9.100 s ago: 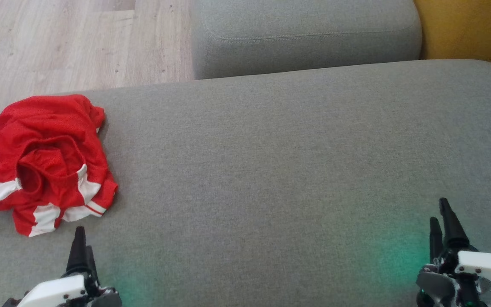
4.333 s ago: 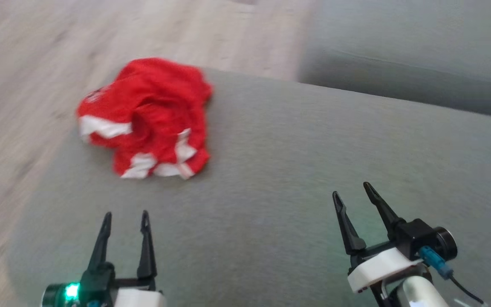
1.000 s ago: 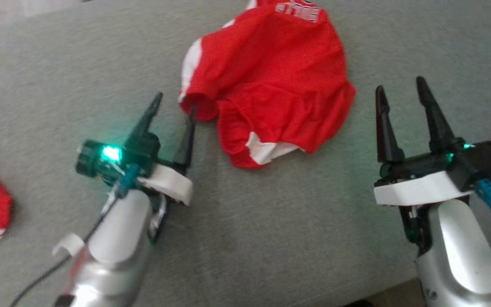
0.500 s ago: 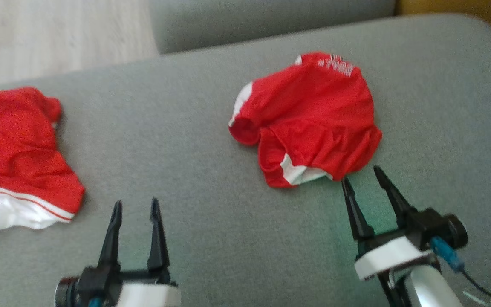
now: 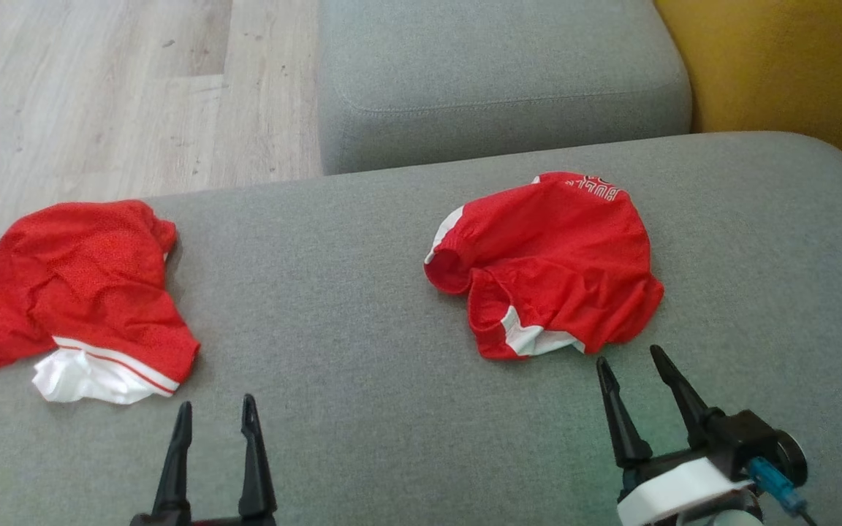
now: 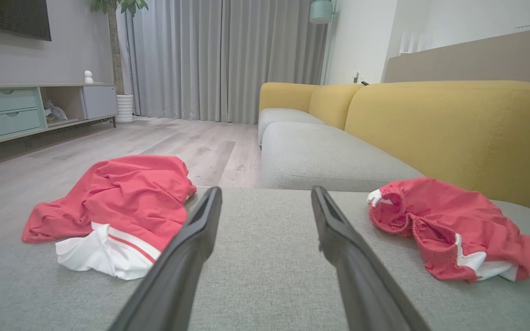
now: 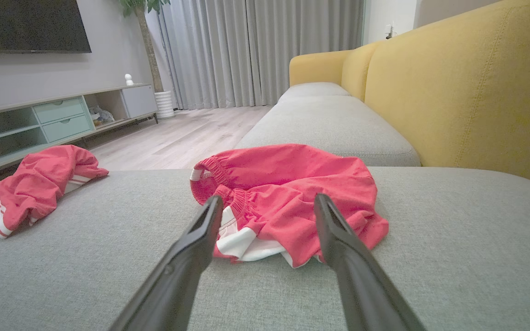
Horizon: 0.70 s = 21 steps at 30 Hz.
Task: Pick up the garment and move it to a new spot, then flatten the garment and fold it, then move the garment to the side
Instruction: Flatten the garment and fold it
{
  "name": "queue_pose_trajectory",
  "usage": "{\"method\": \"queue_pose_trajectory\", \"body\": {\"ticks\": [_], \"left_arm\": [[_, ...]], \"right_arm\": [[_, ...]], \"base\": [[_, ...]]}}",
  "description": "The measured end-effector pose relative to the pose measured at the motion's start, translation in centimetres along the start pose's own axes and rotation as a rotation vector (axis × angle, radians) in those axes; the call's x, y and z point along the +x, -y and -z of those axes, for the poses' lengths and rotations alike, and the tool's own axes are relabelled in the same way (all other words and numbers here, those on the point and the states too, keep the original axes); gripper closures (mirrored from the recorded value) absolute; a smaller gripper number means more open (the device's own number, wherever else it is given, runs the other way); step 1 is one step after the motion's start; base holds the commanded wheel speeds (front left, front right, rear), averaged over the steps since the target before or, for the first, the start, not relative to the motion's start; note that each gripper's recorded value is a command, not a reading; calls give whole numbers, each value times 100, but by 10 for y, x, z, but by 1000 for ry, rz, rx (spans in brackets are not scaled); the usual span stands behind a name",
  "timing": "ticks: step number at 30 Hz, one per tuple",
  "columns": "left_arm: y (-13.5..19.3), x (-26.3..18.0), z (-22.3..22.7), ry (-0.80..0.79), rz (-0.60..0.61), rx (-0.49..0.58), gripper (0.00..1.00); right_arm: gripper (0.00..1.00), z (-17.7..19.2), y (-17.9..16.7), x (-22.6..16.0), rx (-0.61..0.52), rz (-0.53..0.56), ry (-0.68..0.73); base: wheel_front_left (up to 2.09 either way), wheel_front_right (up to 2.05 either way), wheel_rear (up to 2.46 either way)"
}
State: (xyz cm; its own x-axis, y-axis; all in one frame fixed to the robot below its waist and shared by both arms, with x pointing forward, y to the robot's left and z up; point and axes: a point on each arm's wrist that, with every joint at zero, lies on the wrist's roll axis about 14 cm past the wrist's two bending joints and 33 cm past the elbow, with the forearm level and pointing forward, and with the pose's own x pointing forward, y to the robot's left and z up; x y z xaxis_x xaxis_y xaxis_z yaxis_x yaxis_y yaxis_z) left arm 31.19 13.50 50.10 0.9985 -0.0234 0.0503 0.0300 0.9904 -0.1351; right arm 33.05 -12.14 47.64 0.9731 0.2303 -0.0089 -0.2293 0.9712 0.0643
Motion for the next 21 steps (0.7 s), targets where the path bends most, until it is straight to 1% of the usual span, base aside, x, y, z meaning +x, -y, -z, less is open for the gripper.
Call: {"method": "queue_pose_trajectory", "body": {"ticks": [6,21], "left_arm": [[0,0,-1,4,7,17,0],[0,-1,10,-31,7,18,0]], "right_arm": [[0,-1,3,0,4,8,5],[0,4,13,-1,24,44,-10]], "base": [[0,0,0],[0,0,0]]}}
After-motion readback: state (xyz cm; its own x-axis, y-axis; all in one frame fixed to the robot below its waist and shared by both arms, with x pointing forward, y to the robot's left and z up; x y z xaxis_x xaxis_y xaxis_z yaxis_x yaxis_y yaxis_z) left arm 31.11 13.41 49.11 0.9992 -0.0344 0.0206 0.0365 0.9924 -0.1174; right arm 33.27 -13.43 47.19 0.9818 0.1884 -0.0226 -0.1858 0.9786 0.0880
